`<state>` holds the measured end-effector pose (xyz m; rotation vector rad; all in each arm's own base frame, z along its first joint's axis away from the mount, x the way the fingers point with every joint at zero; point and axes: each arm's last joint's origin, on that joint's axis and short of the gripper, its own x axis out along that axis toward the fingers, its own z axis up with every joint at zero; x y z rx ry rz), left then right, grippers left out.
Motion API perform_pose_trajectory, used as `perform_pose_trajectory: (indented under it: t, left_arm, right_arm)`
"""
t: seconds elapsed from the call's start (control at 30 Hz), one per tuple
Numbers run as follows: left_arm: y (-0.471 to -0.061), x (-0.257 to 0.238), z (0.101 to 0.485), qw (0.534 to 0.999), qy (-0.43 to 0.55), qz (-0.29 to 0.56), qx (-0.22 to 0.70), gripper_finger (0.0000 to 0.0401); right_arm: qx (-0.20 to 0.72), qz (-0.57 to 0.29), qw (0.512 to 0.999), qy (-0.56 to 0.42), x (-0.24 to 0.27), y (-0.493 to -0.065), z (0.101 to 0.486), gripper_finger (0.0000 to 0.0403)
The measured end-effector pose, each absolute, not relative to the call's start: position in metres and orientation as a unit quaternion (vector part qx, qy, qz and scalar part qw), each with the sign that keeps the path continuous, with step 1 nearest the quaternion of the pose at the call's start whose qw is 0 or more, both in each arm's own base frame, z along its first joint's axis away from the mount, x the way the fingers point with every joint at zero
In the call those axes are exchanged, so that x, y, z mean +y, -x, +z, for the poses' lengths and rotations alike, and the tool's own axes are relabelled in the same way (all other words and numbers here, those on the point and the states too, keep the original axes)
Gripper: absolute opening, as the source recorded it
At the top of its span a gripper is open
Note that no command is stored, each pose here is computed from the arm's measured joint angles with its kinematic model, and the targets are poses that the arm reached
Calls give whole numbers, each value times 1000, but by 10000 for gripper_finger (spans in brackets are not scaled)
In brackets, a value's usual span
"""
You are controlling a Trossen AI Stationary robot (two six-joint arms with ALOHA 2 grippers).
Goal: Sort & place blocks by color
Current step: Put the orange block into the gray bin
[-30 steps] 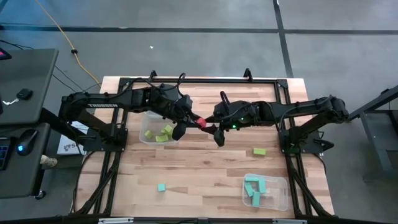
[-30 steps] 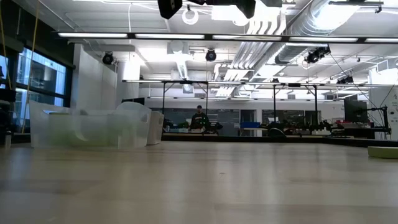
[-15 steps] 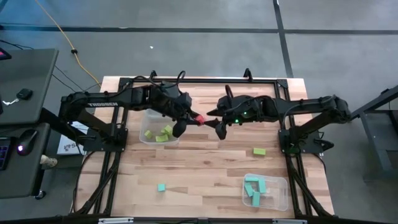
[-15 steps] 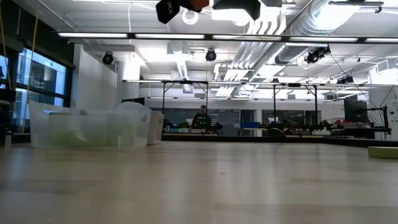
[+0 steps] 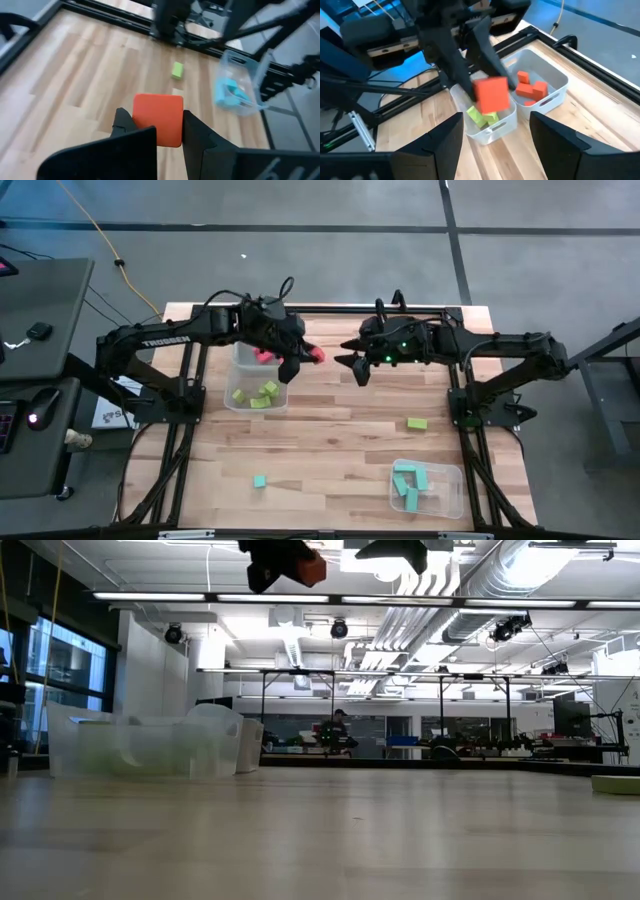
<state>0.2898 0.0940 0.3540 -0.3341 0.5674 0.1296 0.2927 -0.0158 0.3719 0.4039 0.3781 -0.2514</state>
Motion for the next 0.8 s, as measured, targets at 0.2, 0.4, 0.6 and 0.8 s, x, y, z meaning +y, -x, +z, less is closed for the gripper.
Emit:
perform_pose_trajectory:
  t: [0.2,0.4,0.6,0.8]
  left_arm:
    - [-281,113,352,939,168,95,286,9]
    - [-272,133,351,937,162,124,285,9]
    - [-261,153,351,934,157,153,283,9]
    - [-248,174,351,928,157,189,279,9]
  right_arm:
    - [185,-136,952,-201,-23,-293,371,218]
    - [178,-159,948,-209,-30,-292,372,218]
    - [170,-181,941,-230,-34,-291,371,218]
    - [168,-188,940,-229,-35,-291,372,218]
